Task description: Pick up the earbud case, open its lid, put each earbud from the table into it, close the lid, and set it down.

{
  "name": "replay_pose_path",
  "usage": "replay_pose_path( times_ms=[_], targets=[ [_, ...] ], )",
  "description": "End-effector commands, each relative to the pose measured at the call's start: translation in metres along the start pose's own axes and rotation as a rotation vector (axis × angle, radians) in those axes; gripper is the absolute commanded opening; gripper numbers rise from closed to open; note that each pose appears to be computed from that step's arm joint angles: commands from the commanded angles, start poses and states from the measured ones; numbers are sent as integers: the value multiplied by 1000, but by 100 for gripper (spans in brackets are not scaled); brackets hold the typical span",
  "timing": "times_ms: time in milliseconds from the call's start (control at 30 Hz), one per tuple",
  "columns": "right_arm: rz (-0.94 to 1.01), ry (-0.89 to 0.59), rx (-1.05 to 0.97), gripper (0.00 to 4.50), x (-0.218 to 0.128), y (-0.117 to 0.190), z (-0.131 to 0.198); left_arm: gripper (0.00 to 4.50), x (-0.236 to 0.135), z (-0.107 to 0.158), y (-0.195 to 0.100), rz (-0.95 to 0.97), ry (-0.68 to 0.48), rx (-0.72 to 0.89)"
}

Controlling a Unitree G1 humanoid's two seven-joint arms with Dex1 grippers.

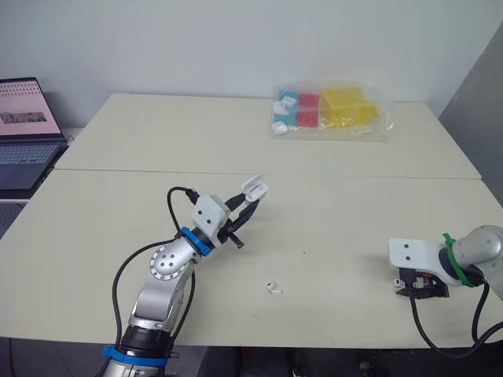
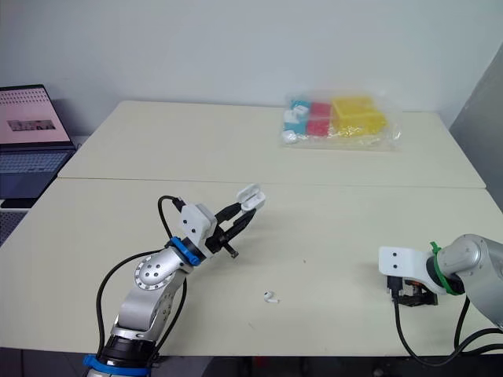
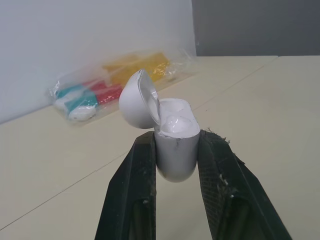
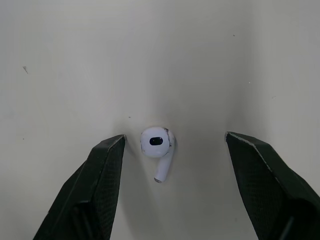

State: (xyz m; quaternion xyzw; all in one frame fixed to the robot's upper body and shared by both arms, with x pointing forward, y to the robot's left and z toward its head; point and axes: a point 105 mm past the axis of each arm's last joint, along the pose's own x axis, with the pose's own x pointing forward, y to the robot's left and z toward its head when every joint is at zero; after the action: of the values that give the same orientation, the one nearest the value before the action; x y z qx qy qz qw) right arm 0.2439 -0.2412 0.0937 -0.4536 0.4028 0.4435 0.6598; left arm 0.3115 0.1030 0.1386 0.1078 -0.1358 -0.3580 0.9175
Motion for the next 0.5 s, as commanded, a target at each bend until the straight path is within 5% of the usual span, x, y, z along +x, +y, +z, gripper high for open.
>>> replay_pose_path(
  times_ms=[33, 300, 500],
  targets=[
    [-23, 29, 4, 313, 3, -4, -4, 80, 2, 17, 0, -1, -60, 39],
    [-13, 30, -12, 55, 1, -3, -3, 80, 3, 17, 0, -2, -64, 42],
    [-39, -51, -46, 41, -19, -10, 14, 80, 4, 18, 1, -6, -72, 42]
  ],
)
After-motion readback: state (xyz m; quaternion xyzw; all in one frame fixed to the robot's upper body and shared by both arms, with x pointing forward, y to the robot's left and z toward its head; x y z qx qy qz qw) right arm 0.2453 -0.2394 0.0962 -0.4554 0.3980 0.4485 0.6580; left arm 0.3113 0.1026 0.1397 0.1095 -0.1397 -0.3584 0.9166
